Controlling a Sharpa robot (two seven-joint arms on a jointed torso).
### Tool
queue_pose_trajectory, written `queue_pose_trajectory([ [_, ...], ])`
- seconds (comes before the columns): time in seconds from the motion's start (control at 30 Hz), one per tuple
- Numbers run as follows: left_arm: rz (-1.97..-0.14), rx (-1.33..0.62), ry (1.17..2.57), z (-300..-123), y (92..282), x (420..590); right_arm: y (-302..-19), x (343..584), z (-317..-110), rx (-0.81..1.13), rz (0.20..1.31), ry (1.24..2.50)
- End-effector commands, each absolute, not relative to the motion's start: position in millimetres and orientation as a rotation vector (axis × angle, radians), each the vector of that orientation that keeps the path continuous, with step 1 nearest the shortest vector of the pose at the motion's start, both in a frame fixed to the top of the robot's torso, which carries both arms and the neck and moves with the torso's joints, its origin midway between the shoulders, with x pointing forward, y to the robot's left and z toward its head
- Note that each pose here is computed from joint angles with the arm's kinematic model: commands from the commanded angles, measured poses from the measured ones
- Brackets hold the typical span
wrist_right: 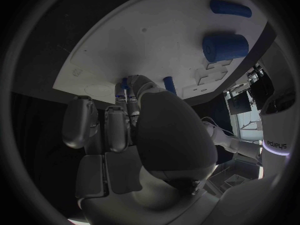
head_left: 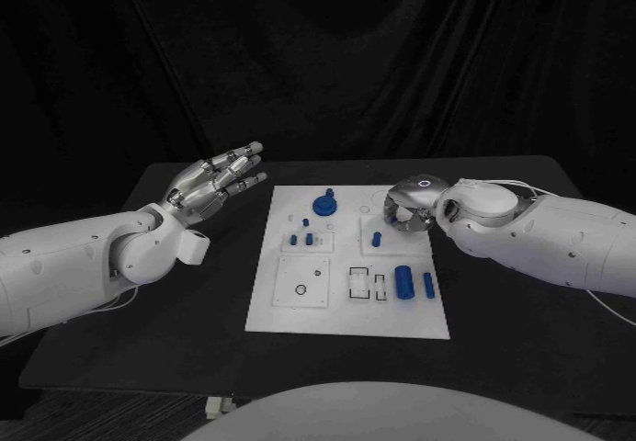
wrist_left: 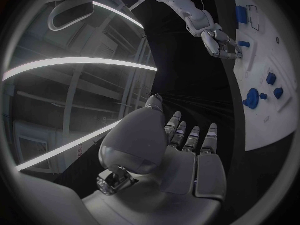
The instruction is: Assemble the parts on the task board
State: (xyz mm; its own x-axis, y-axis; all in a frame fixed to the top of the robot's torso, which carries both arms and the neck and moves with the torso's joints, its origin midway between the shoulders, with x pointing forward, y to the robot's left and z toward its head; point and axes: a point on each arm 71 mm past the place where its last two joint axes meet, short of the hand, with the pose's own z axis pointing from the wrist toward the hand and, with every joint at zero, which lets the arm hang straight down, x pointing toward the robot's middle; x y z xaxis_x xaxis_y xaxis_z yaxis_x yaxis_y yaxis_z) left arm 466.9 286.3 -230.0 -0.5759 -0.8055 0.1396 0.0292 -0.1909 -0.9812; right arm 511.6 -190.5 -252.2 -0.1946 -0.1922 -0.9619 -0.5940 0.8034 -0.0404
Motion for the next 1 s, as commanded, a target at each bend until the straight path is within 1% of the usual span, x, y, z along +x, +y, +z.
queue_pose_trajectory([
  [0.03, -1.922, -0.861, 1.341, -221.2, 287.4, 465.8, -191.3, 510.1, -251.4, -0.605, 0.414, 1.741],
  [0.23, -1.923, -0.865, 1.348, -222.2, 287.4, 465.8, -190.7, 511.4, -243.3, -0.601, 0.417, 1.717],
  [0.4, -1.922, -0.865, 1.345, -222.2, 288.1, 465.4, -189.5, 513.9, -232.6, -0.602, 0.415, 1.695],
  [0.67, -1.918, -0.867, 1.348, -222.6, 288.5, 465.6, -185.8, 516.1, -208.6, -0.603, 0.415, 1.649],
  [0.83, -1.914, -0.868, 1.351, -223.0, 288.8, 465.9, -177.6, 510.1, -191.0, -0.611, 0.436, 1.617],
  [1.0, -1.913, -0.870, 1.355, -223.4, 288.3, 466.2, -159.3, 494.9, -179.3, -0.636, 0.494, 1.592],
])
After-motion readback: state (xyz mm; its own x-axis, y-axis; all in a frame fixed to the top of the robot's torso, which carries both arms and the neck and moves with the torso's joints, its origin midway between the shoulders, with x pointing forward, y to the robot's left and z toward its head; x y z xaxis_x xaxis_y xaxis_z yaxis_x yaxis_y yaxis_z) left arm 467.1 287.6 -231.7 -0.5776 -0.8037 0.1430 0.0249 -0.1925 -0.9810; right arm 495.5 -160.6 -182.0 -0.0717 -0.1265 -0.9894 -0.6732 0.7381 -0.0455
